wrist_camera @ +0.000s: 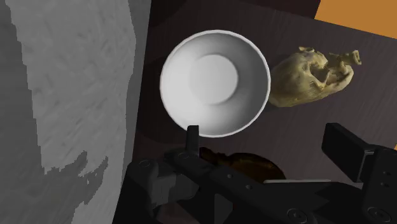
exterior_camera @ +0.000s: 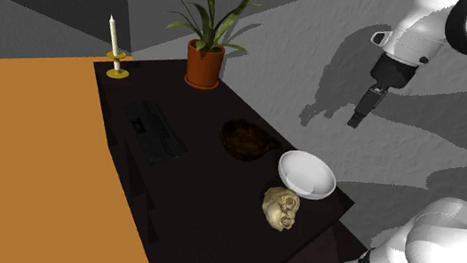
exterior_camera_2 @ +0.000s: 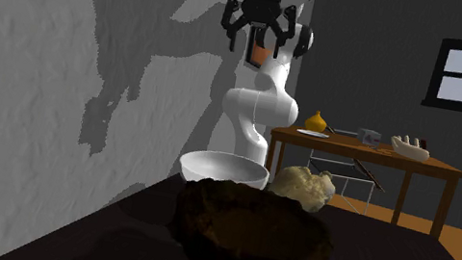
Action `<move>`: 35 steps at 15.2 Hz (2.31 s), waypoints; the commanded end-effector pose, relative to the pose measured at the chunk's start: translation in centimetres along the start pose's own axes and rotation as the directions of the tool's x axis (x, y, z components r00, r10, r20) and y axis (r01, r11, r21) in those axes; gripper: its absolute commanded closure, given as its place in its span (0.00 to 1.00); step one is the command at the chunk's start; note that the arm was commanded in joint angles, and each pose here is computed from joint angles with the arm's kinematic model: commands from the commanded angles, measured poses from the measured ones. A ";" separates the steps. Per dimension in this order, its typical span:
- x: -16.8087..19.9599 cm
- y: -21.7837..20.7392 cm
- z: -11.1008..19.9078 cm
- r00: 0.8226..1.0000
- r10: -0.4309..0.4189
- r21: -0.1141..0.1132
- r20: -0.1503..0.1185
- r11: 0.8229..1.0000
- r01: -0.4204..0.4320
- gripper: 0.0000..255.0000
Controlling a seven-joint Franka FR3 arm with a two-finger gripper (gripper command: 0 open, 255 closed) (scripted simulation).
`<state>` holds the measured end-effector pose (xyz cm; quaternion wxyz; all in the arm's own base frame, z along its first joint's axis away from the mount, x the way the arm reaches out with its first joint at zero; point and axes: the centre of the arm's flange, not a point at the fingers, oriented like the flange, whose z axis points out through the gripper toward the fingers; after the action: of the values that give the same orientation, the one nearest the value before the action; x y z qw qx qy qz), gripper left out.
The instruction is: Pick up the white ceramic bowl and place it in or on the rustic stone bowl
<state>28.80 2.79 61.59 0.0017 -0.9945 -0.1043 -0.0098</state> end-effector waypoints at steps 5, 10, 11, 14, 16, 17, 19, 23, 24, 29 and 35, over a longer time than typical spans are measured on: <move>1.4 3.0 4.4 1.000 -0.013 0.023 0.018 1.000 0.013 0.00; 3.1 6.6 10.1 0.999 -0.030 0.053 0.040 0.998 0.028 0.00; 3.4 7.3 11.3 0.998 -0.033 0.058 0.044 0.998 0.031 0.00; 4.3 9.4 14.7 0.997 -0.044 0.076 0.057 0.996 0.039 0.00; 5.0 10.7 17.1 0.997 -0.051 0.088 0.065 0.995 0.045 0.00; 5.3 11.3 18.3 0.996 -0.054 0.094 0.069 0.994 0.048 0.00; 5.9 12.6 20.7 0.995 -0.061 0.106 0.077 0.993 0.053 0.00; 5.8 12.5 22.4 0.995 -0.062 0.107 0.078 0.993 0.053 0.00; 5.7 12.5 22.9 0.995 -0.062 0.107 0.078 0.993 0.053 0.00; 5.6 12.3 24.8 0.995 -0.062 0.107 0.078 0.993 0.053 0.00; 5.6 12.3 24.8 0.995 -0.062 0.107 0.078 0.993 0.053 0.00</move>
<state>37.28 -7.96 36.89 0.0493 -0.9892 -0.1333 0.0362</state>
